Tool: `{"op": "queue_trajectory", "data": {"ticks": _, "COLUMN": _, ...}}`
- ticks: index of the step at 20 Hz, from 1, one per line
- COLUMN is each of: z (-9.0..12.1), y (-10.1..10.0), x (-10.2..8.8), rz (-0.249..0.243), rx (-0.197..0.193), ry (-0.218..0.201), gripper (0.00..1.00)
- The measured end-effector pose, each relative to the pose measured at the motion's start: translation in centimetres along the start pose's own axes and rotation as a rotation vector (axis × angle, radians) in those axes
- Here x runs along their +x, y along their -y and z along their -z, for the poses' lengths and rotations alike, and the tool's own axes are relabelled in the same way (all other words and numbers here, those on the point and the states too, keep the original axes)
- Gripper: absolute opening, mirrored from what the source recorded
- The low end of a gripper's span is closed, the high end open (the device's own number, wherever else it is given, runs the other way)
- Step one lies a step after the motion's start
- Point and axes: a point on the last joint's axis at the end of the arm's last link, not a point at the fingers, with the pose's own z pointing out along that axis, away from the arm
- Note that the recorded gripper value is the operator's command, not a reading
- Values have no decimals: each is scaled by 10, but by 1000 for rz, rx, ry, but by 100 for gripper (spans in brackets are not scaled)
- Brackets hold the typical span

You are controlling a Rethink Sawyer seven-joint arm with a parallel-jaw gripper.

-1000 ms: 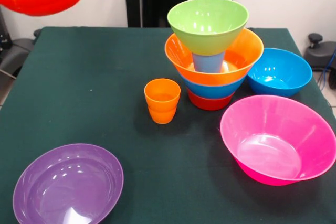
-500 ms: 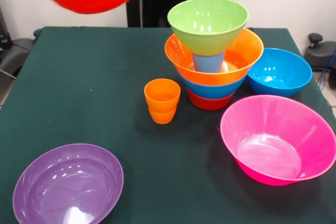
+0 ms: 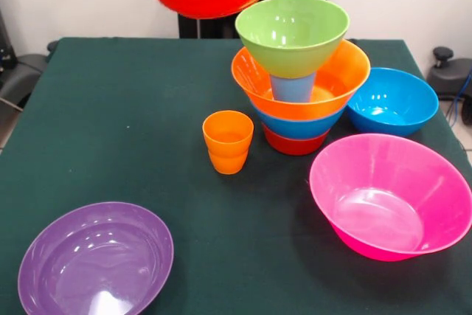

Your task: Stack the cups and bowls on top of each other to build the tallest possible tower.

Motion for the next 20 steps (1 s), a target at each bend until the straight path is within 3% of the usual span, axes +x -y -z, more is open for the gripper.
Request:
{"op": "queue_trajectory", "data": {"ticks": 10, "z": 0, "y": -28, "x": -18, "rz": -33, "rx": 9, "ry": -38, "gripper": 0}}
{"op": "queue_trajectory", "data": {"ticks": 20, "z": -1, "y": -66, "x": -48, "rz": -11, "rx": 27, "ry": -23, "gripper": 0}}
